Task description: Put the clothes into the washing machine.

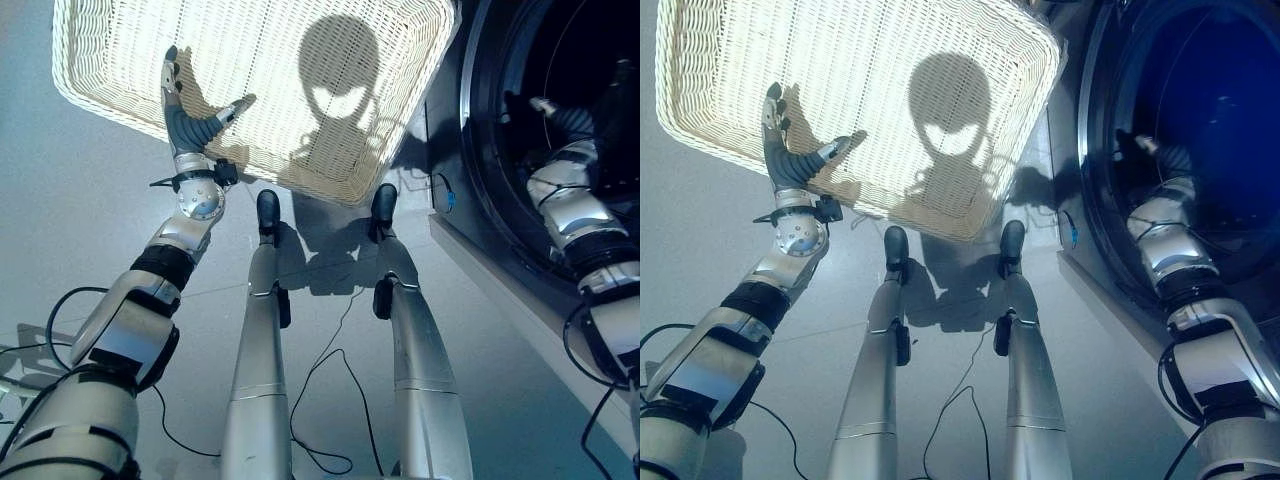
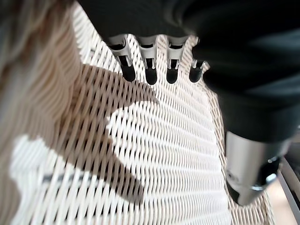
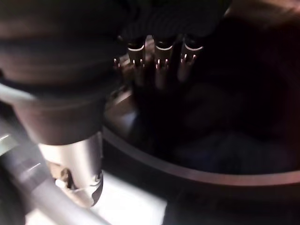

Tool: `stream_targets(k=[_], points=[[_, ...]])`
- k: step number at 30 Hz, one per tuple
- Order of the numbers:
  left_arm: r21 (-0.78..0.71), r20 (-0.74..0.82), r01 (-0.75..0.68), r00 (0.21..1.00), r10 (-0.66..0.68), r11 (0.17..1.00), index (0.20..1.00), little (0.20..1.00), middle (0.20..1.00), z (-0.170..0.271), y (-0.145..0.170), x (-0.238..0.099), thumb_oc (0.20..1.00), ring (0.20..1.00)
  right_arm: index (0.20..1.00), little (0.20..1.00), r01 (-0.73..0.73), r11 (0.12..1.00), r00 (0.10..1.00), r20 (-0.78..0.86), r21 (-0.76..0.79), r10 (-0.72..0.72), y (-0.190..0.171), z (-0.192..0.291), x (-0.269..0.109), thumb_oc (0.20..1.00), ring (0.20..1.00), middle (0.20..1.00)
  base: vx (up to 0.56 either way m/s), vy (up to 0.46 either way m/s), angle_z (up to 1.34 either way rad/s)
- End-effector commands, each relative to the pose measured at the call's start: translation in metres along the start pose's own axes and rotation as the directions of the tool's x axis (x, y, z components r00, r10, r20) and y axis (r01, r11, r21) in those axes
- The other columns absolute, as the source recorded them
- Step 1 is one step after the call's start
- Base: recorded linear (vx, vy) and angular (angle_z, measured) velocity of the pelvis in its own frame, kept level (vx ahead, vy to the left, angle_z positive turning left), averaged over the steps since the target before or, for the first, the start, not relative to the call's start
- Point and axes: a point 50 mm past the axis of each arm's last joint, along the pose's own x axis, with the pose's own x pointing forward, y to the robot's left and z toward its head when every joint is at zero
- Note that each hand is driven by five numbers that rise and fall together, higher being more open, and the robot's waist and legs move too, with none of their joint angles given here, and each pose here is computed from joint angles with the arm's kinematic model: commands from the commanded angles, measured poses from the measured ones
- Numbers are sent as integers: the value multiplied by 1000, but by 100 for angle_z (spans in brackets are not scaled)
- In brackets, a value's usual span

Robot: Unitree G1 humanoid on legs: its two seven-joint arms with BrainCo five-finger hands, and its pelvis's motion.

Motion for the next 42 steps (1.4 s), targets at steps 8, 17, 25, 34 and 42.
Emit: stream_targets(k=[8, 17, 25, 34, 42], points=[[4, -131, -61, 989, 61, 998, 1000, 1000, 1000, -35, 5, -53, 1000, 1000, 1000, 1000, -206, 973, 961, 167, -107, 222, 13, -15, -69, 1000, 1000, 1000, 0, 0, 0], [51, -275, 10, 962, 5, 999, 1000, 1000, 1000, -67, 4, -106, 1000, 1000, 1000, 1000, -384, 908, 909, 104, -168, 404, 28, -47, -131, 1000, 1000, 1000, 0, 0, 0], [112, -443, 202, 886, -133, 973, 1000, 1000, 1000, -97, 9, -164, 1000, 1000, 1000, 1000, -537, 819, 834, 17, -200, 551, 30, -77, -183, 1000, 1000, 1000, -5, -2, 1], [51, -726, 455, 628, -280, 889, 1000, 1000, 1000, -134, 49, -254, 1000, 1000, 1000, 1000, -741, 667, 650, -336, -79, 682, 8, -139, -247, 1000, 1000, 1000, 17, 4, 4], [-39, -922, 596, 288, -259, 802, 1000, 1000, 1000, -145, 92, -345, 1000, 1000, 1000, 1000, -782, 557, 150, -782, 281, 605, -50, -206, -348, 1000, 1000, 1000, 163, -10, 8]])
